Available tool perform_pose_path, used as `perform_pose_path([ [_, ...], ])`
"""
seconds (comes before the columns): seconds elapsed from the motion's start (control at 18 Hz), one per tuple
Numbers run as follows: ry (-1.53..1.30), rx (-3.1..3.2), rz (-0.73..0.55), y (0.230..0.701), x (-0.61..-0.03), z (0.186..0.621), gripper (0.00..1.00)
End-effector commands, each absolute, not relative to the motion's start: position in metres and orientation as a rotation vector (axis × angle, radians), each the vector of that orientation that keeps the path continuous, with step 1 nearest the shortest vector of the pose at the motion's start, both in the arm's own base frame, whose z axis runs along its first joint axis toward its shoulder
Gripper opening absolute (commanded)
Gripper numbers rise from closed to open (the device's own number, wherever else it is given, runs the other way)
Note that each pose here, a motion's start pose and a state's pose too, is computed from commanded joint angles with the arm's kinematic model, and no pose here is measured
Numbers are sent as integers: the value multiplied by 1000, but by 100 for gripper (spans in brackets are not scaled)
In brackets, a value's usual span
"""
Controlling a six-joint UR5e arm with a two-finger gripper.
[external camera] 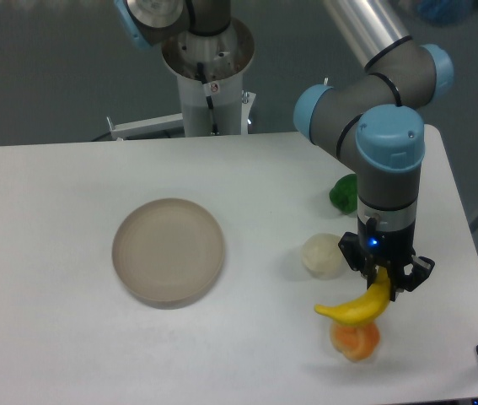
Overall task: Place bananas on a plate
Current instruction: 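Carry the held yellow banana over to the beige plate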
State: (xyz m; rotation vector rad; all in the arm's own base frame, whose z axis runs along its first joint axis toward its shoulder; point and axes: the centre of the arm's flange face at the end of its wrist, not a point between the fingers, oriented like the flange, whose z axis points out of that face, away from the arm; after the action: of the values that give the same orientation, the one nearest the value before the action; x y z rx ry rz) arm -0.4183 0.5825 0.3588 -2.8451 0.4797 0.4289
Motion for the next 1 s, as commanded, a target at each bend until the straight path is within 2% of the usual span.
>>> perform_pose_path([
  [0.44, 504, -2837, 433, 584, -393, 373, 34],
  [0.67, 462, -2840, 398, 602, -353, 370, 34],
  [1.0, 359, -2895, 275, 601, -275, 336, 34],
])
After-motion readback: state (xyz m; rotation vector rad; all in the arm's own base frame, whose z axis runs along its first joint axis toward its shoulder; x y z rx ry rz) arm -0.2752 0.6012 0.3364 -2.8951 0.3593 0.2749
